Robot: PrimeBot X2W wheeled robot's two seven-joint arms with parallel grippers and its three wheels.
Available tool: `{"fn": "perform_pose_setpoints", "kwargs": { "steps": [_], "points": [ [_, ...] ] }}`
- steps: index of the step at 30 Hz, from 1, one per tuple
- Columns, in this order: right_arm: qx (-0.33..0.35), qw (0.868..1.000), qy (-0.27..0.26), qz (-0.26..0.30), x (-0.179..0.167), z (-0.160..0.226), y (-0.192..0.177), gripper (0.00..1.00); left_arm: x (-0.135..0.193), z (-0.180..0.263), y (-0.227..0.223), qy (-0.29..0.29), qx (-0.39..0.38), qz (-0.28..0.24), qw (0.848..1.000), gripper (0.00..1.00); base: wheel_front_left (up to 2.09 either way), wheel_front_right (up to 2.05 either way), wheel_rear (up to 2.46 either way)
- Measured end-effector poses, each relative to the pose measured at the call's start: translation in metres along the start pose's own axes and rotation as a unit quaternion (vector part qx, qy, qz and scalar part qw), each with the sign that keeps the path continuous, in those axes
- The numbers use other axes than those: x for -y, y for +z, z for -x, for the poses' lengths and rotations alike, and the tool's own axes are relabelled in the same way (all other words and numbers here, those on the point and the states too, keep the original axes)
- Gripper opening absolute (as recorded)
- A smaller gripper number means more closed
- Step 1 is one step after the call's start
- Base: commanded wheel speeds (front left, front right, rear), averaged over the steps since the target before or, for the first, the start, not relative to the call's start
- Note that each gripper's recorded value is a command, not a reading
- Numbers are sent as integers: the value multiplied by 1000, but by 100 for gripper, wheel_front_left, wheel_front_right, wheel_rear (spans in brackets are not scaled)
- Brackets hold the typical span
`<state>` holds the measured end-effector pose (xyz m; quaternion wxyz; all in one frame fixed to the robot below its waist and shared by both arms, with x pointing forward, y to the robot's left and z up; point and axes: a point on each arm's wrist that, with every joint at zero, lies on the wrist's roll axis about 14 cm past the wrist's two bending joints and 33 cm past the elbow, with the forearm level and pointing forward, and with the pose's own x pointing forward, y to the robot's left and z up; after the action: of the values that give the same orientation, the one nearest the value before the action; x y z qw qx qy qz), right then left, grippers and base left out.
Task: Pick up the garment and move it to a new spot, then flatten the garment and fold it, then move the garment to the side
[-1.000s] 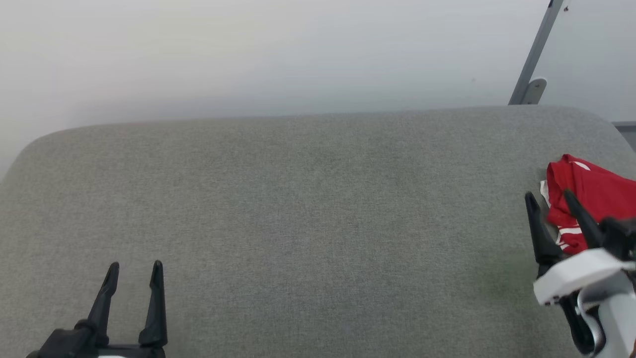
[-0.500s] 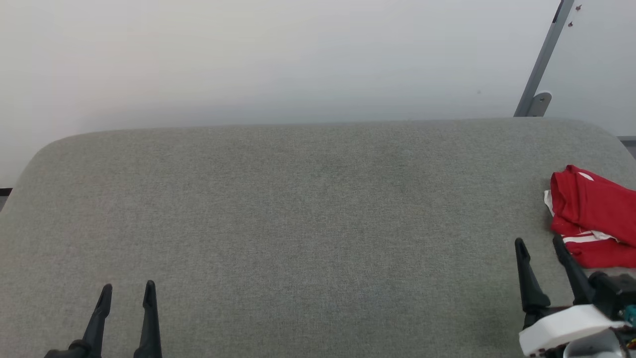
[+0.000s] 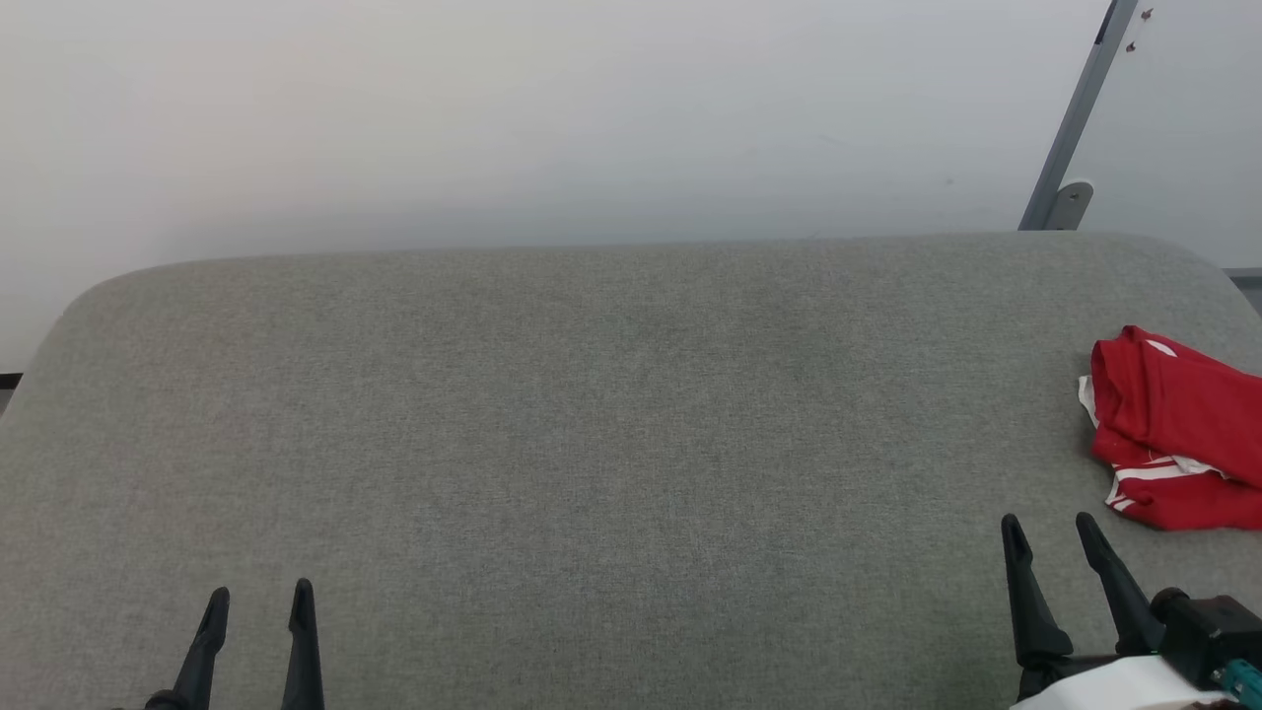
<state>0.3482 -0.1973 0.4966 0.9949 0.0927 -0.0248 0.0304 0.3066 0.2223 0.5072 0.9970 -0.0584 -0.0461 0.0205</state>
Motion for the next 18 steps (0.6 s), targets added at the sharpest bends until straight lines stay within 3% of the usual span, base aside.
{"fn": "perform_pose_setpoints", "kwargs": {
  "steps": [18],
  "points": [
    [1,1000,-4,-5,-4,5,-1,100,0,0,1,-1,1,-22,1000,100,0,0,0]
  ]
}}
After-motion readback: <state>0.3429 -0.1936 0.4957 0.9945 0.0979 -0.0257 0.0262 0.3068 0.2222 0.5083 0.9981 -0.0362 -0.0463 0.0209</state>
